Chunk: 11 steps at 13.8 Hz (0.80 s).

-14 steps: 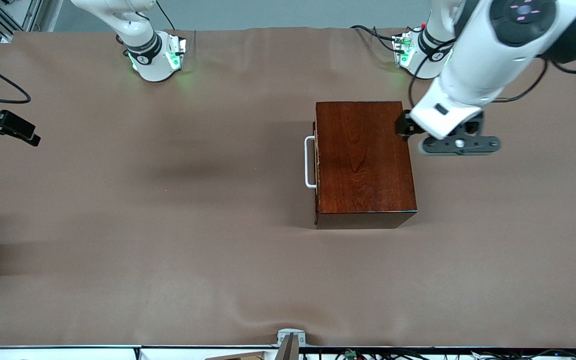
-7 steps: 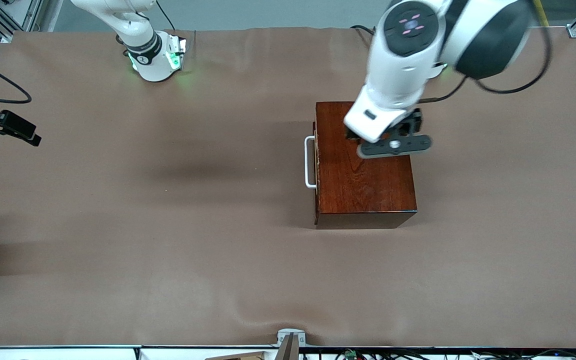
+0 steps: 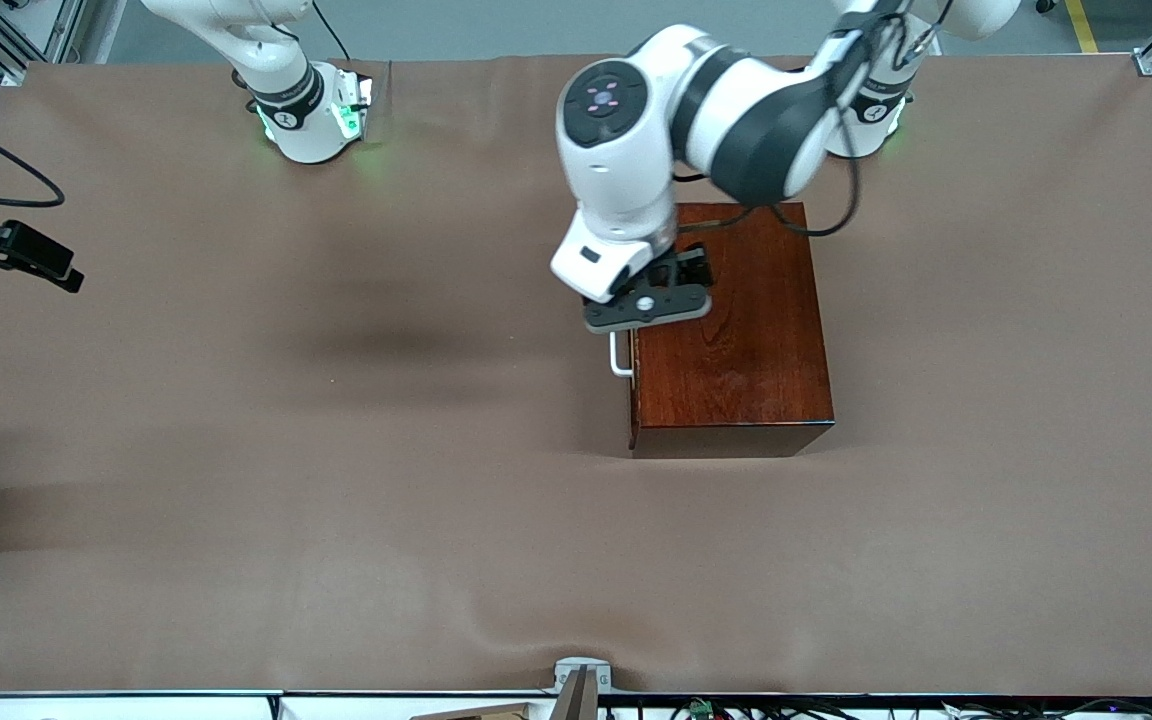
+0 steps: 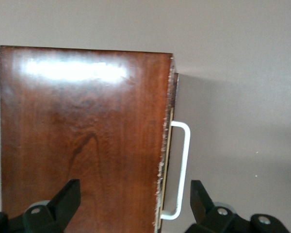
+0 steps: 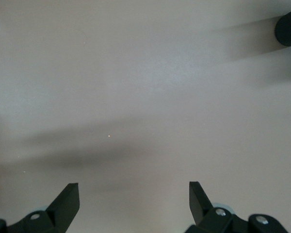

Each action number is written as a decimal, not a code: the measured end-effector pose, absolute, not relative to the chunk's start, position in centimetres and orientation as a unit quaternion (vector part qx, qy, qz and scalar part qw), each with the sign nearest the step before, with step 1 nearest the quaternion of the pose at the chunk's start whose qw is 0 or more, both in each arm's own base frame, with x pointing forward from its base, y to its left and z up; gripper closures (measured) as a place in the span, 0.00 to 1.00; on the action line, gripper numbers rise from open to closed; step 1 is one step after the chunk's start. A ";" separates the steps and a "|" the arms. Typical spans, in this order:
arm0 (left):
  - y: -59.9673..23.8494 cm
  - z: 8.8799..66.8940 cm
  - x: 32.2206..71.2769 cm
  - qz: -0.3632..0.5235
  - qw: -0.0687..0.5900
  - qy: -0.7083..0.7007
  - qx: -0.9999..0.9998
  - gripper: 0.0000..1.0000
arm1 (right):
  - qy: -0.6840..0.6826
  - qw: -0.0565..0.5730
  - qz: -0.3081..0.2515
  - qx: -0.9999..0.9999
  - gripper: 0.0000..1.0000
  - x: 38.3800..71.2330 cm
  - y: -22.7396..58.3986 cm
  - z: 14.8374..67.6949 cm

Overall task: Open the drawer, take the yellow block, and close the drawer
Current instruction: 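Lower the left gripper and hook the white drawer handle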

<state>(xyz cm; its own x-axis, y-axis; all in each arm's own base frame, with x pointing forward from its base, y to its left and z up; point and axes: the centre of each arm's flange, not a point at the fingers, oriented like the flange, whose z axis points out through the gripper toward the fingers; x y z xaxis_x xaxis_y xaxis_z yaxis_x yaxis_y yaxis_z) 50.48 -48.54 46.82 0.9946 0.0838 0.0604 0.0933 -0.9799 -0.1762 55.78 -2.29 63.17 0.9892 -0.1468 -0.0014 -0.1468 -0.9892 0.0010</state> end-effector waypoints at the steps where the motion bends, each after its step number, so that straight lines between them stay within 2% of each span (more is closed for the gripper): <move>1: -49.5 46.0 50.1 -0.035 0.094 -0.047 -0.994 0.00 | -0.074 0.000 -0.001 0.997 0.00 55.8 -2.3 63.2; 6: -54.1 42.2 48.4 -0.074 0.079 -0.050 -0.993 0.00 | -0.074 0.000 -0.001 0.997 0.00 55.8 -2.3 63.2; 11: -56.0 39.8 47.0 -0.073 0.085 -0.037 -0.993 0.00 | -0.074 0.000 -0.001 0.997 0.00 55.8 -2.3 63.2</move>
